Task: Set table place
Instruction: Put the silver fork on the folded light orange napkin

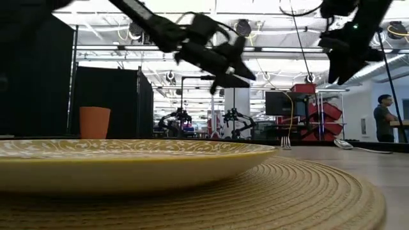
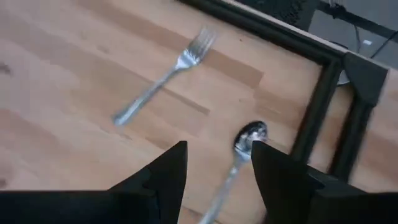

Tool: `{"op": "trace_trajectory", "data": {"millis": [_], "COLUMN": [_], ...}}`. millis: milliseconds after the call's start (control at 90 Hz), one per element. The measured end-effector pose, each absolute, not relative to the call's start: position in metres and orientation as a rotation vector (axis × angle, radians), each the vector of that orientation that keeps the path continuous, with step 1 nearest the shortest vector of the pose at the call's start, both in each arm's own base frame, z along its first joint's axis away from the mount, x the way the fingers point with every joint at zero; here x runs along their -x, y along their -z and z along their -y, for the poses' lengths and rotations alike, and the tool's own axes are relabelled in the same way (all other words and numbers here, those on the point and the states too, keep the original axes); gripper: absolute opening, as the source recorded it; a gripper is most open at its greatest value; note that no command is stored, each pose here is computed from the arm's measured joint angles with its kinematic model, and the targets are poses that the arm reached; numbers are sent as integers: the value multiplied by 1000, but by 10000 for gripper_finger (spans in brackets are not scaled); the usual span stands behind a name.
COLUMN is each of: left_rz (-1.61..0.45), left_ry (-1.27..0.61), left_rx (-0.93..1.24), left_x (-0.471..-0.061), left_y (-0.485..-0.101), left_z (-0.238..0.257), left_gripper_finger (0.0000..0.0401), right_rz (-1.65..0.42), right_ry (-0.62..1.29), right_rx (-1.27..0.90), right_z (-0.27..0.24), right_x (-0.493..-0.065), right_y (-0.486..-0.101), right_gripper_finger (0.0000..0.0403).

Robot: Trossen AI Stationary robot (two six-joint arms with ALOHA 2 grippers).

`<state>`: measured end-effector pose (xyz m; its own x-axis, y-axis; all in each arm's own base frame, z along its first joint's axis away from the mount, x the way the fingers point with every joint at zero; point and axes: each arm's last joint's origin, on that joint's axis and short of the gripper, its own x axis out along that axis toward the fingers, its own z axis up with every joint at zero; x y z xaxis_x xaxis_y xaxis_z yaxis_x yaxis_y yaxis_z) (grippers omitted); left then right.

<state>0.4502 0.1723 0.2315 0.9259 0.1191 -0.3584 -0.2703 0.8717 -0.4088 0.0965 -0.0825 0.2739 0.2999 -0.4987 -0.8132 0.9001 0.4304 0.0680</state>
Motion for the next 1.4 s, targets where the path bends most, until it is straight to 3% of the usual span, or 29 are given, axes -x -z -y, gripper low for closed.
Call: {"op": "trace_trajectory", "data": {"millis": [133,322,633,1100,1400], "left_rz": [-352,-481,-507,-544,-623], "left_ry": [-200,-248,-377,-327,-299], "left_rx": [485,498,481,424,391], "left_x": [-488,-515,-522,-531,-536], "left_y": [-221,-191,-161,-152,-124], "left_z": [-166,-168,-174,-150,-134], "left_gripper_finger": [136,136,136,136,136], "right_rz": [-696,-712,-582,-522,-524], "right_ry": [964,915,875,848,826], "right_rx": [-584,-568,-529,-541,-551], "right_z": [80,81,88,89,89], "right_x": [-95,-98,-107,-111,-111], "right_y": [-252,-226,-235,-239,-239], "right_gripper_finger": [164,164,164,164,164]}}
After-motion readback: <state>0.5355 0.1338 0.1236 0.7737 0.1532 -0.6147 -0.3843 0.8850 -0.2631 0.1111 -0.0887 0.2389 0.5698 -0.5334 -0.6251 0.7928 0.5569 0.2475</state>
